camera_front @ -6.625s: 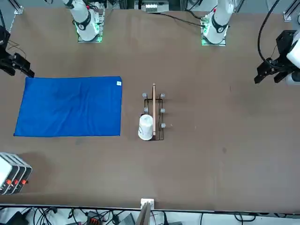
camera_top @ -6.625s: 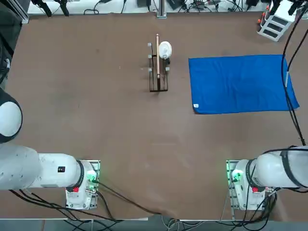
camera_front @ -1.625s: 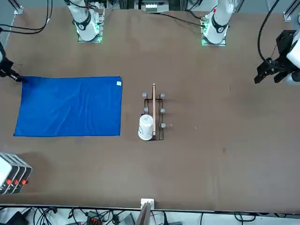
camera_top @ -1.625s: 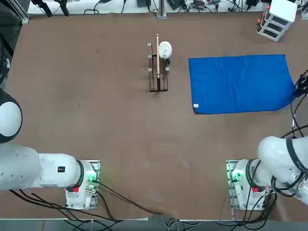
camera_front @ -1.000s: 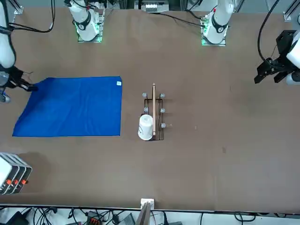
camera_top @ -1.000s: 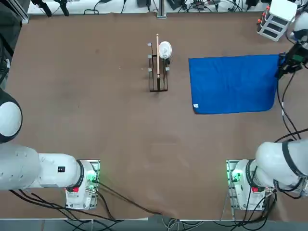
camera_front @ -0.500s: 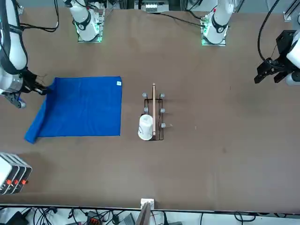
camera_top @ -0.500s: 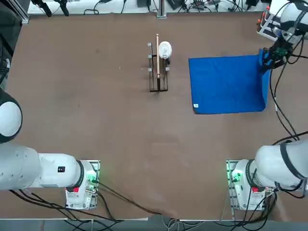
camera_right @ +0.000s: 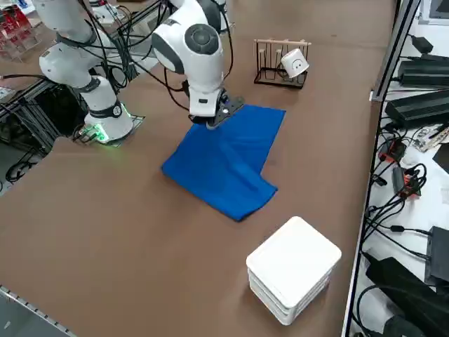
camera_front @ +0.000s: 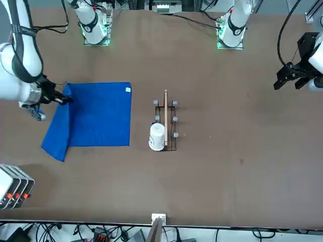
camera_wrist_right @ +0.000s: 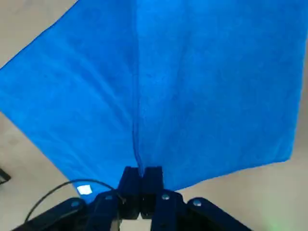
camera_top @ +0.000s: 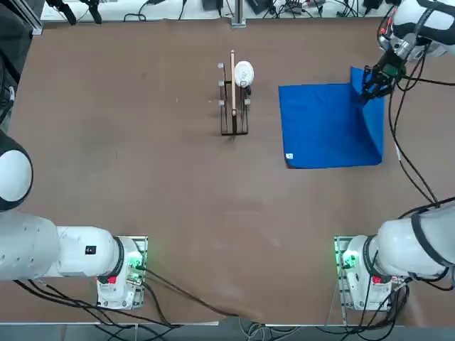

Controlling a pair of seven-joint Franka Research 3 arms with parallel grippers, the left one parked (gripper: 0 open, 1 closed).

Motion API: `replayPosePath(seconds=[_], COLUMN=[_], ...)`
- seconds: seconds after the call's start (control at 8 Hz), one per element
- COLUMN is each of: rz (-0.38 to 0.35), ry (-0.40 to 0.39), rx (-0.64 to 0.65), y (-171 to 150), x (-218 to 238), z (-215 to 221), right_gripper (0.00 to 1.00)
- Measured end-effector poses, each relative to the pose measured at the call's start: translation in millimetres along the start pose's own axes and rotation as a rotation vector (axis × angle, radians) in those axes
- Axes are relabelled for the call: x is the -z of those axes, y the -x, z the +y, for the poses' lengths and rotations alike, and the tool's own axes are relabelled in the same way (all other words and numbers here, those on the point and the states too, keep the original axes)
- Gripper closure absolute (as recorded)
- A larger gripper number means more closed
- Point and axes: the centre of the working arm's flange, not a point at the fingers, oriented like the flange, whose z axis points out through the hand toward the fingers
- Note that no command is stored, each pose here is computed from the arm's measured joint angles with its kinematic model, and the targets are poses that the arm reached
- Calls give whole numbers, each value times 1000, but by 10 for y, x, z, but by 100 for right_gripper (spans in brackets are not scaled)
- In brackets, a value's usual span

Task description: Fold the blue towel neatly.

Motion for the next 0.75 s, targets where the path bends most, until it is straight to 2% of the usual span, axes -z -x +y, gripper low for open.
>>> replayPosePath(seconds=[0.5,0.75], rz=[-56,-77], ry=[42,35], rx=[98,142], y=[325,502], x=[-249,-368], z=[-666,-983], right_gripper=[97,97])
